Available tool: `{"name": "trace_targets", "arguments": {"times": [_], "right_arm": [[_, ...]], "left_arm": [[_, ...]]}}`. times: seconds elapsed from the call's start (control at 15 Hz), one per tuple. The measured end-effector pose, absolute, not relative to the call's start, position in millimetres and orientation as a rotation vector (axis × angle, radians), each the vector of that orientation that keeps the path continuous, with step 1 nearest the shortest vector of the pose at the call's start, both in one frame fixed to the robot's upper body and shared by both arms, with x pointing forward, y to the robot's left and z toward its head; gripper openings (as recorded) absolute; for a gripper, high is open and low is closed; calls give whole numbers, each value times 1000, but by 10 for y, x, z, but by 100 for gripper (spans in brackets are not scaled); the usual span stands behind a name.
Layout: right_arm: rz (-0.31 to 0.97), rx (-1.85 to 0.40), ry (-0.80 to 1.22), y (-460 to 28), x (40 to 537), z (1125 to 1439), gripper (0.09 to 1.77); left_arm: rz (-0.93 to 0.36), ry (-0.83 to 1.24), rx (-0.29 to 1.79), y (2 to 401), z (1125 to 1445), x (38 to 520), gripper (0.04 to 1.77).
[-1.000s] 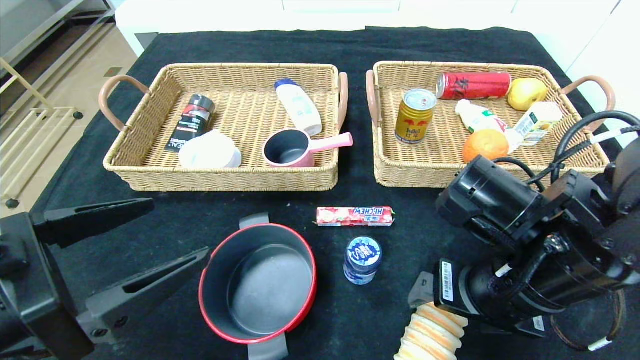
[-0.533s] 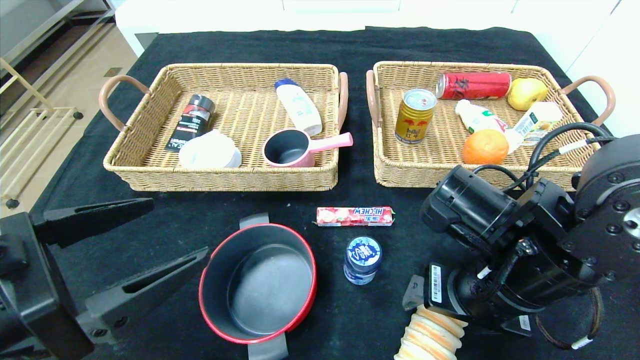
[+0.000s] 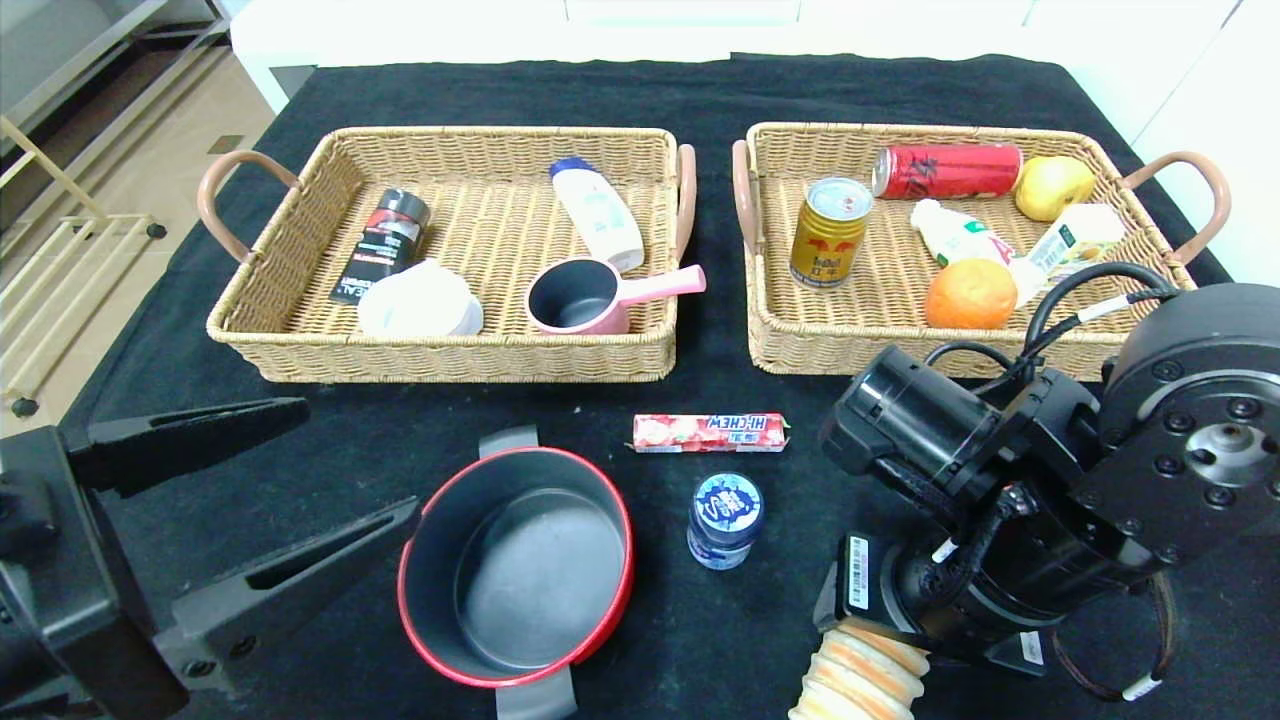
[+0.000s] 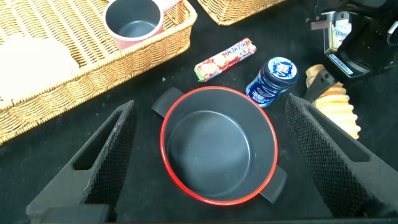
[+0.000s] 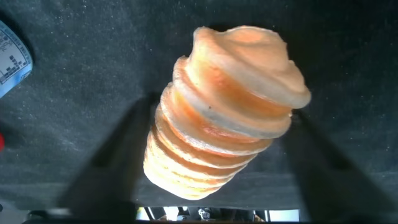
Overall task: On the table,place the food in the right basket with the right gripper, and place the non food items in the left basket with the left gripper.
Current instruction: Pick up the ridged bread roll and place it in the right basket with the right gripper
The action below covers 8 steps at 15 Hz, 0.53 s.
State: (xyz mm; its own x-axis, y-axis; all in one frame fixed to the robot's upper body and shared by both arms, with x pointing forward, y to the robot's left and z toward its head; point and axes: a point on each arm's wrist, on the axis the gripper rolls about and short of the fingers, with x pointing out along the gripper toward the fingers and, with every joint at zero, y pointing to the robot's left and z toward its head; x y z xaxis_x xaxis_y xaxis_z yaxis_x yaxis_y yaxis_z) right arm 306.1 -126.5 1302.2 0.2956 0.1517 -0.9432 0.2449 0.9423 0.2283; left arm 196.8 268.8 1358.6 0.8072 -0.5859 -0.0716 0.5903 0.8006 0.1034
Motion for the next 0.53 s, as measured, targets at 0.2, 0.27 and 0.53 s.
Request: {"name": "trace_targets", "arguments": {"times": [0.2, 0.27, 0.53], "right_arm": [[-67, 359, 1280, -1263, 3069, 13010, 95], [-68, 358, 1281, -1263, 3071, 13007, 86], [-78, 350, 1286, -1248, 3089, 12973, 64]], "left_arm": [[-631, 39, 127, 2688, 13577, 1967, 172], [-632, 39, 127, 2687, 13577, 1967, 172], [-633, 40, 127, 2687, 13574, 1966, 172]]}}
